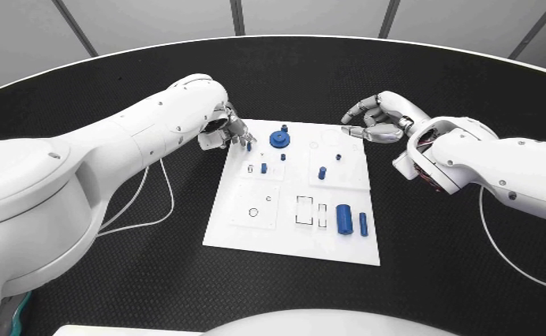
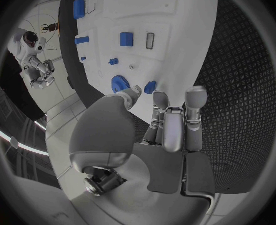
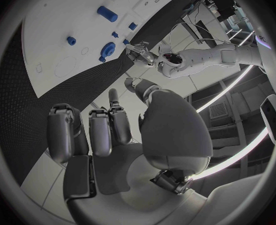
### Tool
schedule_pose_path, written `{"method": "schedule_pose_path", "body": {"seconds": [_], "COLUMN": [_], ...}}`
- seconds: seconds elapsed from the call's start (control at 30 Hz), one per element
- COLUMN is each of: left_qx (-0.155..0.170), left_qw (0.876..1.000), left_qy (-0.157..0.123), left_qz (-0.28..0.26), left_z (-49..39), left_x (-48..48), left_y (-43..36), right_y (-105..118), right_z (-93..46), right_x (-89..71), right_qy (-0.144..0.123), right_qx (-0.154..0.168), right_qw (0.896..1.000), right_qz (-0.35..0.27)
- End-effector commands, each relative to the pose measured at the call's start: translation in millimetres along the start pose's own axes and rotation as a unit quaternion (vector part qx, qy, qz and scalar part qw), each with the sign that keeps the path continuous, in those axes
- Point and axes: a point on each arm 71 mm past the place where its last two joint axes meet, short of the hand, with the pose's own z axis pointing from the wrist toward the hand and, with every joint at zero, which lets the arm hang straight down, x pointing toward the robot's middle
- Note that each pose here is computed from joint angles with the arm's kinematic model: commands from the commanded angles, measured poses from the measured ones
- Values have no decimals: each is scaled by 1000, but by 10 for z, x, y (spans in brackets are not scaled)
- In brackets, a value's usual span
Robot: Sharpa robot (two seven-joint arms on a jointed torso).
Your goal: Assemble the parts on the task board
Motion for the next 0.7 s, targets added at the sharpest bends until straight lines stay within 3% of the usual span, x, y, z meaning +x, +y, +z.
{"method": "schedule_pose_path", "body": {"seconds": [0.03, 0.7], "left_qx": [0, 2], "left_qw": [1000, 1000], "left_qy": [0, 4], "left_qz": [0, 0], "left_z": [1, 18], "left_x": [2, 23], "left_y": [-1, -15], "right_y": [2, 18], "right_z": [0, 12], "right_x": [2, 18], "right_qy": [0, 2], "right_qx": [0, -2], "right_qw": [1000, 1000], "right_qz": [0, 1]}}
